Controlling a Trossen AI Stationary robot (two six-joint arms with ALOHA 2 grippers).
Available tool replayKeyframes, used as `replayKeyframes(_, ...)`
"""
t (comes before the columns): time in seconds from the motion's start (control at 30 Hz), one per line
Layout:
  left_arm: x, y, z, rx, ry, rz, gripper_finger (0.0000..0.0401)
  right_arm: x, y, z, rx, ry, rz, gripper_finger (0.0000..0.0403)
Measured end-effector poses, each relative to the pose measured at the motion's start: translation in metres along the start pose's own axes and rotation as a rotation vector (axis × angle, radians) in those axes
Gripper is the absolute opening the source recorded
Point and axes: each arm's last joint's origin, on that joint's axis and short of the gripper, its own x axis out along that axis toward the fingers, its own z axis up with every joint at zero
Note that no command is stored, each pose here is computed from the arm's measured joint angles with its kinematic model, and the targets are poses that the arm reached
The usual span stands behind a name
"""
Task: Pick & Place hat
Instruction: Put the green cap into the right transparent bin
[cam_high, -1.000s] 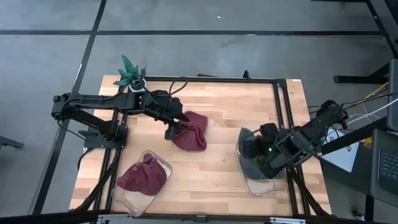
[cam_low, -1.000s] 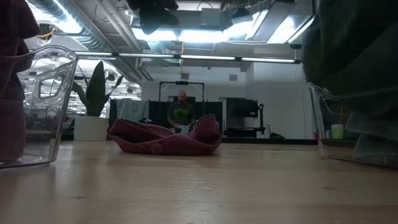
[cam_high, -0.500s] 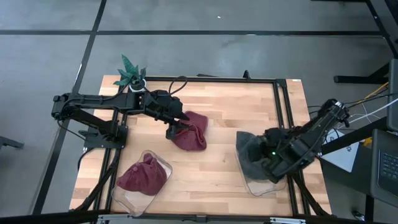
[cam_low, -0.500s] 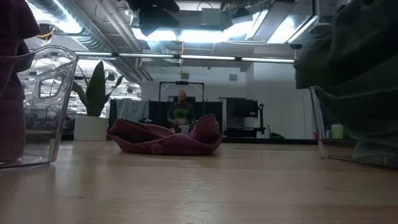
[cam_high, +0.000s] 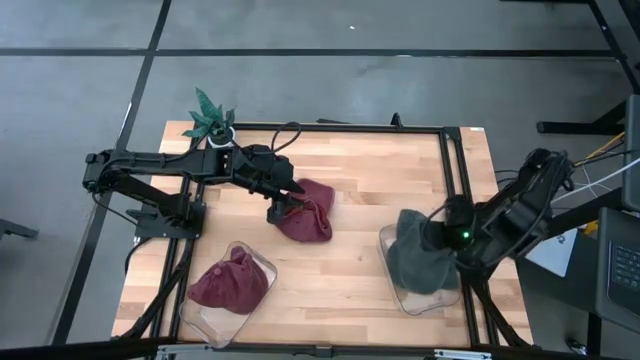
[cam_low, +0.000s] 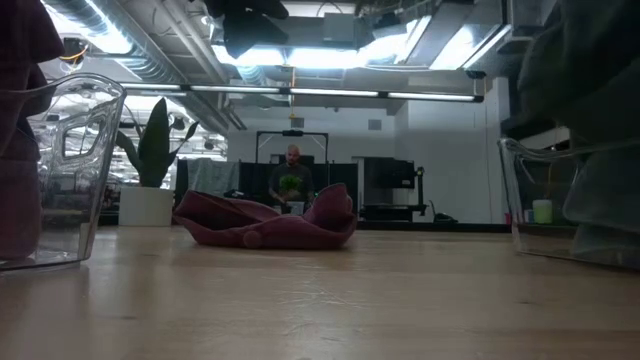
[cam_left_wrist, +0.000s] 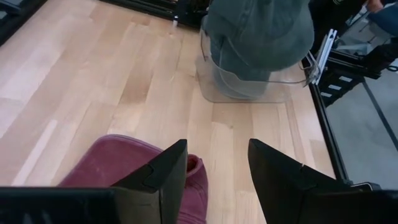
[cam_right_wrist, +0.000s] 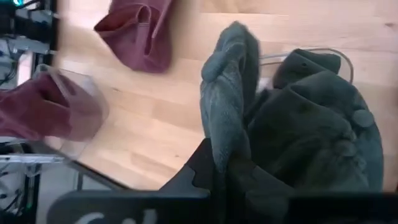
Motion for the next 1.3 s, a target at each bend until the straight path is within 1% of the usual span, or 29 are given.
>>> replayKeyframes(0.1,0.0,0.0,0.0,0.001,-0.003,0.012,0.0166,-0.005,0.002,0.002,0.007,0.025,0.004,0.0009)
replayKeyframes(0.23,0.0,0.001,0.0,0.003,-0.007,0.03,0.0166,-0.001,0.0,-0.003,0.012,0.056,-0.044,0.0009)
replayKeyframes(0.4,0.0,0.002,0.0,0.015,-0.016,0.069,0.0166,0.006,0.005,0.002,0.026,-0.018,-0.026,0.0009)
replayKeyframes(0.5,0.0,0.002,0.0,0.044,-0.015,0.07,0.0166,0.009,0.008,0.009,0.028,-0.076,-0.008,0.0009)
replayKeyframes(0.6,0.0,0.002,0.0,0.047,-0.014,0.069,0.0166,0.011,0.01,0.011,0.014,-0.09,-0.016,0.0009)
replayKeyframes(0.7,0.0,0.002,0.0,0.046,-0.014,0.069,0.0166,0.017,0.011,0.007,0.0,-0.066,-0.056,0.0009)
replayKeyframes(0.8,0.0,0.002,0.0,0.047,-0.014,0.069,0.0166,0.029,0.007,-0.004,-0.002,-0.017,-0.146,0.0009)
replayKeyframes(0.87,0.0,0.002,0.0,0.046,-0.014,0.069,0.0166,0.033,0.004,-0.01,0.006,-0.004,-0.172,0.0009)
replayKeyframes(1.0,0.0,0.002,0.0,0.04,-0.014,0.068,0.0166,0.036,0.007,-0.016,0.029,0.034,-0.149,0.0011)
replayKeyframes(1.1,0.0,0.002,0.0,0.032,-0.014,0.069,0.0166,0.036,0.006,-0.017,0.038,0.077,-0.177,0.0011)
replayKeyframes(1.3,0.0,0.002,0.0,0.04,-0.014,0.069,0.0166,0.036,0.004,-0.016,0.029,0.085,-0.207,0.0017)
